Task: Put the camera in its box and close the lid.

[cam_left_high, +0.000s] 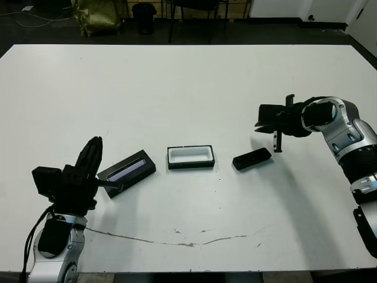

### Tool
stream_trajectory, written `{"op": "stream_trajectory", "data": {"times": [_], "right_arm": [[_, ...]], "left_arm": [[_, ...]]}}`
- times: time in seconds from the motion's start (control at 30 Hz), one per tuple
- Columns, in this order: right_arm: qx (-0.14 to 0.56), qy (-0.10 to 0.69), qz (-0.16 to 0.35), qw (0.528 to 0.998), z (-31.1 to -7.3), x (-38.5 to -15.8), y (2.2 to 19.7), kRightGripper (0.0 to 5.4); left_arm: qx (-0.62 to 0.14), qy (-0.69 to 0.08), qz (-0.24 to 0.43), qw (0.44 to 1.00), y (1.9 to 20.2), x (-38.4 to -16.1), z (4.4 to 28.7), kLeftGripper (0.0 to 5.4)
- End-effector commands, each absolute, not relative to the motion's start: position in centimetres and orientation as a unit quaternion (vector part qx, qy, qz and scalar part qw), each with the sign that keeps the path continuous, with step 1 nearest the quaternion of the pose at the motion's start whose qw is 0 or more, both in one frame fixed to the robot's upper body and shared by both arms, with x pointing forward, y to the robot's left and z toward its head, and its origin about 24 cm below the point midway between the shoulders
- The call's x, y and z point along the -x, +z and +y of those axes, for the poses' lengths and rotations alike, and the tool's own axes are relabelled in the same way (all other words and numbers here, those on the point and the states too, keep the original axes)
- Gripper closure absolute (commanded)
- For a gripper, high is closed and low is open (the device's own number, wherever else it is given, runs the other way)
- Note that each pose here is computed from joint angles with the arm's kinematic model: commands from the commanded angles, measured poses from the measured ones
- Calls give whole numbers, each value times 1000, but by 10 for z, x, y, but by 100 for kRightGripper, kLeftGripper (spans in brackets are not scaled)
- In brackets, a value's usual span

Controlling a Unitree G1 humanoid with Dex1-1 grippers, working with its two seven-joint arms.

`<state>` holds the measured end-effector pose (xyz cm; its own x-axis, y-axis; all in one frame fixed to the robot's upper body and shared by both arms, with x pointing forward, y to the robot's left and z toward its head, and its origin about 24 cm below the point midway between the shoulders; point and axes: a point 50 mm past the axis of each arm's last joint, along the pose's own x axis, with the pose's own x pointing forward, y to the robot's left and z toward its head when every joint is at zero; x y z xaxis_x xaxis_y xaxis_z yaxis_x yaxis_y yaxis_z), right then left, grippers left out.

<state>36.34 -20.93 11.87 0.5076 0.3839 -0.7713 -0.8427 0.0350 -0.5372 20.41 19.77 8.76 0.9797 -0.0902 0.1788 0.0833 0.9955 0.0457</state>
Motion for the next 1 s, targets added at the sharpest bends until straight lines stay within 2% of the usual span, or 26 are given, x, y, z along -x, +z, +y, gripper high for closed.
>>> {"op": "stream_trajectory", "data": {"times": [0.03, 0.27, 0.57, 0.7, 1.0], "right_arm": [[525, 464, 228, 676, -210, -357, 102, 539], [533, 463, 247, 664, -212, -352, 95, 539], [527, 475, 248, 660, -210, -345, 94, 539], [543, 485, 237, 643, -209, -342, 95, 539], [536, 486, 262, 639, -210, -336, 95, 539]], "left_arm": [[-21, -37, -76, 996, 83, -202, 200, 540], [-26, -38, -79, 996, 83, -202, 200, 540], [-25, -41, -82, 995, 83, -203, 200, 540], [-22, -39, -78, 996, 82, -202, 200, 540], [-24, -39, -81, 996, 83, -202, 201, 540]]}}
